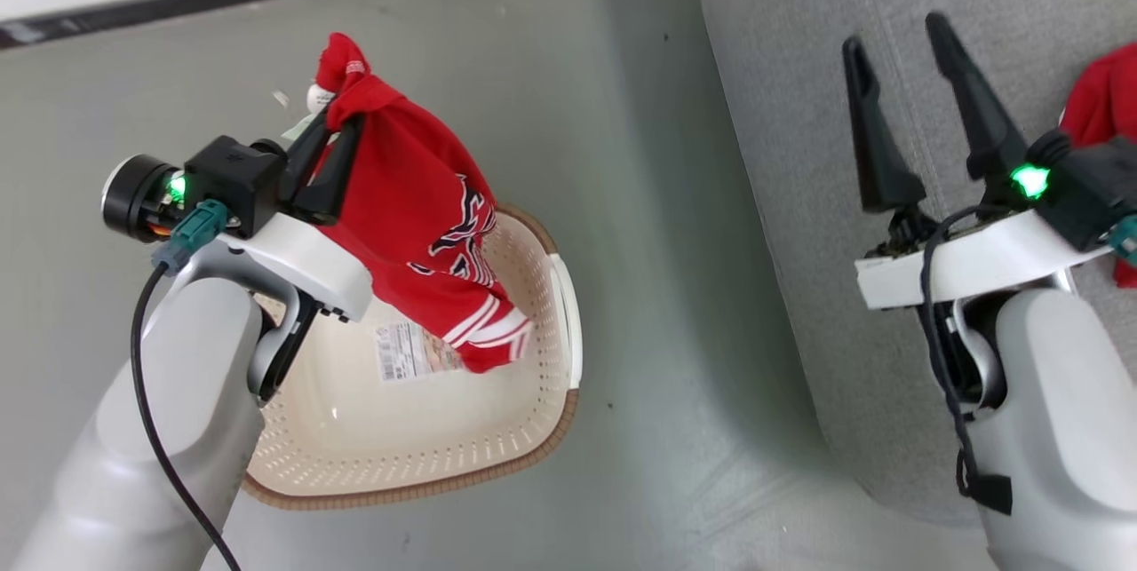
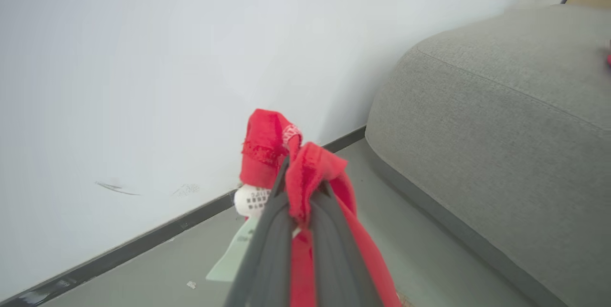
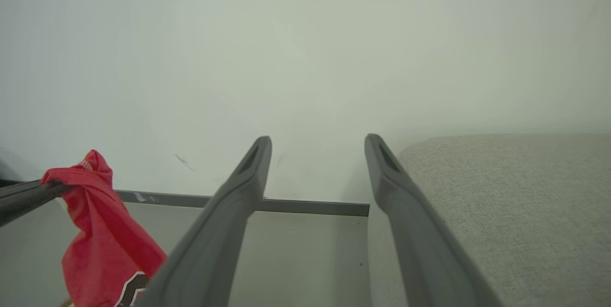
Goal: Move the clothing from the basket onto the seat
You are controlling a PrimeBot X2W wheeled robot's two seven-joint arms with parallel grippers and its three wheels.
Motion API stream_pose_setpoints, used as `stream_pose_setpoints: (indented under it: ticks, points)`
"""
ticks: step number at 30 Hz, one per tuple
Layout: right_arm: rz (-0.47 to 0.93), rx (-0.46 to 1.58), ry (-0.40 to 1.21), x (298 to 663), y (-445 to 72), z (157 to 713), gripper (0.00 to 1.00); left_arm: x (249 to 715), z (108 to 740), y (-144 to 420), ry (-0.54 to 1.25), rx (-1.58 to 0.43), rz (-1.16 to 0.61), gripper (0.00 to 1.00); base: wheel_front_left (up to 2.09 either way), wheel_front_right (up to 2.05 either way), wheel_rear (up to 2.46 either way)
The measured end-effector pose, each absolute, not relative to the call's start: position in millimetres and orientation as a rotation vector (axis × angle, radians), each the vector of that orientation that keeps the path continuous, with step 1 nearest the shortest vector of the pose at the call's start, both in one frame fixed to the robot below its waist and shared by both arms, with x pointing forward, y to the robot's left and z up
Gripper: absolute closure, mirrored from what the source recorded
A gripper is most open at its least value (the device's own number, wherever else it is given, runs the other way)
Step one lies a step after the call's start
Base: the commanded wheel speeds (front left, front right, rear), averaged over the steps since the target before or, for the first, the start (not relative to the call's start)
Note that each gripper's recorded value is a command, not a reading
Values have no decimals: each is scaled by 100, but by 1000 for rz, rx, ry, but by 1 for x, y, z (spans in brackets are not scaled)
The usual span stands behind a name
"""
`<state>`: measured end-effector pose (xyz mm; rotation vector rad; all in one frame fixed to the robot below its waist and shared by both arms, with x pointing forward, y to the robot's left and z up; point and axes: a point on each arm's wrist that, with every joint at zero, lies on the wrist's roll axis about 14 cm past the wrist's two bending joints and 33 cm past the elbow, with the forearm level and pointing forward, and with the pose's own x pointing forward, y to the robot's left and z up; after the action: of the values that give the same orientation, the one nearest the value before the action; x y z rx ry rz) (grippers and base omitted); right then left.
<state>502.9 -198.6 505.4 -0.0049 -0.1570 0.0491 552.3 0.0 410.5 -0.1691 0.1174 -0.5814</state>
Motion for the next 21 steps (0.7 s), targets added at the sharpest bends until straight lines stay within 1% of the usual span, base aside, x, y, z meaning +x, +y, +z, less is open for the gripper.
stream_pose_setpoints:
  ticks: [7,14,21]
  points:
    - [83,-28,-159,490,-186,515,0,543,464,-10,26,-145,-642,100,0,0,0]
    - [132,-53,-140,471,-170,516,0,526,518,-32,-56,-141,-715,100,0,0,0]
    - [163,-114,-125,451,-169,519,0,507,566,-49,-128,-124,-777,100,0,0,0]
